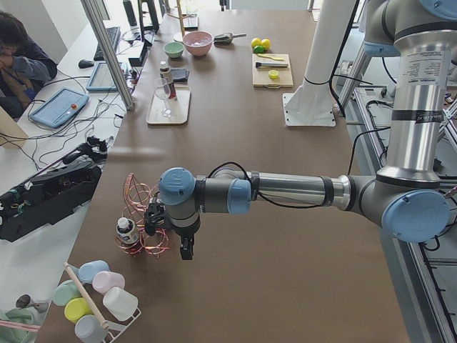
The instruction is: Take tea from basket to plate
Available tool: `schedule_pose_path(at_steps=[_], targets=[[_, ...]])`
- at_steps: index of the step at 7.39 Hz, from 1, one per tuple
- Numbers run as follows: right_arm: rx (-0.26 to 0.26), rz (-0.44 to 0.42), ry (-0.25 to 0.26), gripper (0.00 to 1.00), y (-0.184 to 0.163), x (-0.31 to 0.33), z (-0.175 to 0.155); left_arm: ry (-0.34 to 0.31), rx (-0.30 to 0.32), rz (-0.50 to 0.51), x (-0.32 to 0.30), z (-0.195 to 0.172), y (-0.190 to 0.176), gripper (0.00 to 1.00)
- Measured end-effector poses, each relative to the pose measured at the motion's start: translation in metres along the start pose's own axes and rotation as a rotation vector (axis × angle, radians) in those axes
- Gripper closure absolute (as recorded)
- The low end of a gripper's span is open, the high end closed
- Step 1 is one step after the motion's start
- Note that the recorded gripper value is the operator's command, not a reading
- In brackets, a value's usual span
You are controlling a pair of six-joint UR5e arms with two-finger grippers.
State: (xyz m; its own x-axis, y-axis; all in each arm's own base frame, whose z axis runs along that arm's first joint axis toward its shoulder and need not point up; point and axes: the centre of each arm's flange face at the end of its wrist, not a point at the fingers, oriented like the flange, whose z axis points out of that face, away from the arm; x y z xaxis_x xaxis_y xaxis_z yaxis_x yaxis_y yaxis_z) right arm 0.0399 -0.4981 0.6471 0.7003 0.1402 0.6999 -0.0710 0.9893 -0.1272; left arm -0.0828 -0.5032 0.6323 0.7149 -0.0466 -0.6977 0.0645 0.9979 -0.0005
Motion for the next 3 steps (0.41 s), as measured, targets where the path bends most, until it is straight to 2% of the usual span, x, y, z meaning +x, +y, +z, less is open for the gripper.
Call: schedule_pose_path(at_steps=[3], targets=[[-0.015, -0.024, 0.009, 0.0, -0.0013, -0.0111, 0.0081, -0.006, -0.004, 0.003, 0.0006, 0.0017, 0.0018, 0.02]])
